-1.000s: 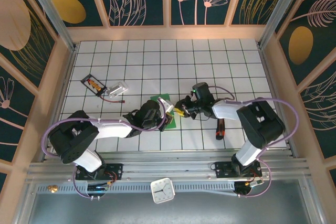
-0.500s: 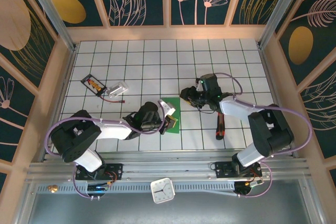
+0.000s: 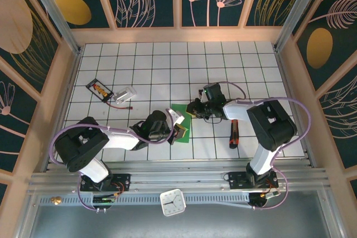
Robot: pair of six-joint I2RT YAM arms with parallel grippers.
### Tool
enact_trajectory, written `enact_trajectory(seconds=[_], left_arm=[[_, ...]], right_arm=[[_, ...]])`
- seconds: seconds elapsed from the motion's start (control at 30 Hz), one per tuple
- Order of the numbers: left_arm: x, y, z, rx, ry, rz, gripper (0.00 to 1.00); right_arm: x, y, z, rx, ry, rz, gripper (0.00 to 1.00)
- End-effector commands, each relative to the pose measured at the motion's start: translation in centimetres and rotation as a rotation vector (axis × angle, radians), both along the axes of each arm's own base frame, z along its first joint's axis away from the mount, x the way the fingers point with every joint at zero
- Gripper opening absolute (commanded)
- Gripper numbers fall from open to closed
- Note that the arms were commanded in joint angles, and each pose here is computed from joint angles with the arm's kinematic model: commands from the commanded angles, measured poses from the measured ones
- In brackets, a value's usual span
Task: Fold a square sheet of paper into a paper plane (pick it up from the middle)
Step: Fold the triangle a second time at the center of the table.
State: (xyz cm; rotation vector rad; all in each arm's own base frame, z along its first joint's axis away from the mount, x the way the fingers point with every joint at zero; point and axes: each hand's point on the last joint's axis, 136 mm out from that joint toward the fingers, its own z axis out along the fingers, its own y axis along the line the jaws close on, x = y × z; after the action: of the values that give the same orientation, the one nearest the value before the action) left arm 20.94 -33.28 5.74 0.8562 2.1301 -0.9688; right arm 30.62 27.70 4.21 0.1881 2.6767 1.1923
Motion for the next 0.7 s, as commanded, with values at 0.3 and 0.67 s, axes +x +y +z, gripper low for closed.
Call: enact_trajectory(seconds=[0.3,0.67], left_arm=[[1.0,0.0,0.4,-0.047,0.04,0.043,0.0],[3.0,1.1,0.1,-0.06,0.103,0.097,0.0]], right_arm=[[-0.2,-0.4,-2.8,-0.082,-0.021,0.075,0.13],[-0.4,-1.2,-4.5,-0.165,-0.018,0.121,0.1]])
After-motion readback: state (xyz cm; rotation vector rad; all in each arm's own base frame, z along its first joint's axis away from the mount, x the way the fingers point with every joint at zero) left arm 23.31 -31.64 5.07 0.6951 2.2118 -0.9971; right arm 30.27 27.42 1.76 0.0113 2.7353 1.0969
